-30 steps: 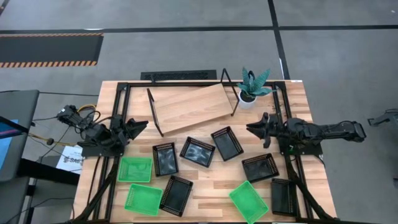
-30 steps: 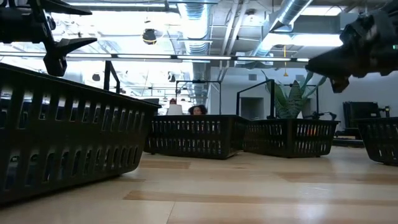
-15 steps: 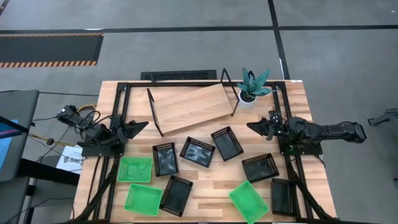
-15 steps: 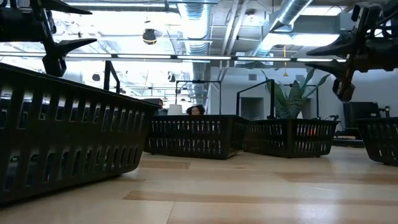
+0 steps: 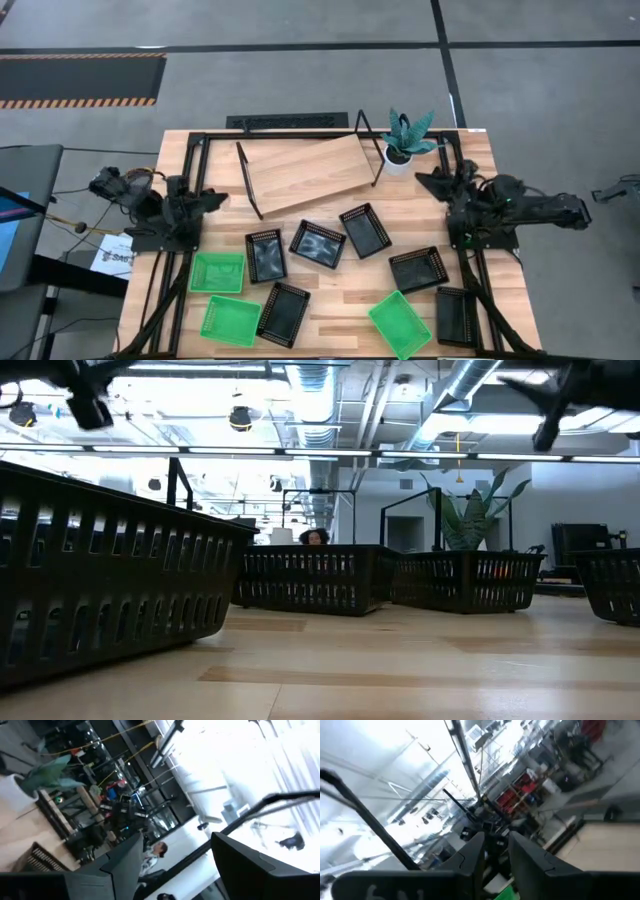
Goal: Stack baskets on shelf by color
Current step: Put the black bin on the shelf
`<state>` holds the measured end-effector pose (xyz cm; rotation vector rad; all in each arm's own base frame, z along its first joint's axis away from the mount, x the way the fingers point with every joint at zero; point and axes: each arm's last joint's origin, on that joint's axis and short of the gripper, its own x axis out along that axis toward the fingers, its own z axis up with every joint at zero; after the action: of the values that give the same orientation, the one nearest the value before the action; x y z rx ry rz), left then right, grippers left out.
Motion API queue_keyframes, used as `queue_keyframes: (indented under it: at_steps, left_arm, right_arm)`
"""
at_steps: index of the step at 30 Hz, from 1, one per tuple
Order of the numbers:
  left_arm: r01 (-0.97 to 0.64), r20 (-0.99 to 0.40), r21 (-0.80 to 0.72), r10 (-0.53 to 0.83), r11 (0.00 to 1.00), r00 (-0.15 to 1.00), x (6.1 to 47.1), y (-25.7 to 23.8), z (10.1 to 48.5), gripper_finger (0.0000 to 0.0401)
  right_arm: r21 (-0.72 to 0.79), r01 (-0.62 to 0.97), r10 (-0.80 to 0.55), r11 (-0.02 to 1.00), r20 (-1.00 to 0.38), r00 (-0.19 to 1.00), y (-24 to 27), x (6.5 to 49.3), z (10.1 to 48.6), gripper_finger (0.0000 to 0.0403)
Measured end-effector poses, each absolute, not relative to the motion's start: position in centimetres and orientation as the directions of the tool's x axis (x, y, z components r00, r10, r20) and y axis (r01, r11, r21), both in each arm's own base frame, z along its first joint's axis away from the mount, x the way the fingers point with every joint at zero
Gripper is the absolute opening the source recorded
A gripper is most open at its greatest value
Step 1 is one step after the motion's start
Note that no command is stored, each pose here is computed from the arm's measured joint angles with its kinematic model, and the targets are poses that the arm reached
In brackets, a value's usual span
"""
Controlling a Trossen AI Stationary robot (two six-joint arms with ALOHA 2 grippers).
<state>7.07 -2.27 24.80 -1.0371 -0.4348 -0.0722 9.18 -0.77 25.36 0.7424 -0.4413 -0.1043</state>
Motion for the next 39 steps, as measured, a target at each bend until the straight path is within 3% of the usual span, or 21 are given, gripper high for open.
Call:
queue_keyframes:
  at_steps: [3,8,13,18,22,26,31,39]
  left_arm:
    - [0.269,0.39,-0.804,0.128,0.53,0.912,6.9,-2.2,27.2,0.0226]
    - [0.167,0.246,-0.799,0.061,0.578,0.967,7.4,-2.6,30.8,0.0226]
    - [-0.049,-0.031,-0.825,0.043,0.563,0.999,7.5,-2.7,33.3,0.0226]
    - [-0.267,-0.276,-0.798,0.066,0.54,0.959,7.2,-2.5,34.2,0.0226]
    - [-0.331,-0.342,-0.775,0.083,0.539,0.936,7.0,-2.3,34.2,0.0226]
    - [-0.347,-0.347,-0.766,0.106,0.542,0.932,6.9,-2.3,34.1,0.0226]
    - [-0.37,-0.36,-0.748,0.131,0.551,0.924,6.8,-2.2,33.9,0.0226]
    - [-0.386,-0.376,-0.739,0.137,0.552,0.916,6.8,-2.1,33.8,0.0226]
  right_arm:
    - [0.648,0.058,-0.274,0.759,0.238,0.932,-0.9,9.6,27.7,0.0113]
    - [0.613,0.344,-0.309,0.711,-0.167,0.936,-1.0,11.4,30.2,0.0113]
    - [0.523,0.62,-0.322,0.584,-0.552,0.769,-1.0,13.7,31.1,0.0113]
    - [0.346,0.759,-0.267,0.551,-0.789,0.554,-0.5,17.4,29.7,0.0114]
    - [0.268,0.786,-0.187,0.557,-0.881,0.434,0.1,20.6,27.1,0.0137]
    - [0.162,0.813,-0.14,0.559,-0.948,0.285,0.3,23.1,23.8,0.0191]
    - [0.115,0.816,-0.117,0.566,-0.969,0.217,0.5,25.8,20.4,0.0249]
    - [0.065,0.807,-0.098,0.587,-0.984,0.15,0.6,27.6,17.1,0.0245]
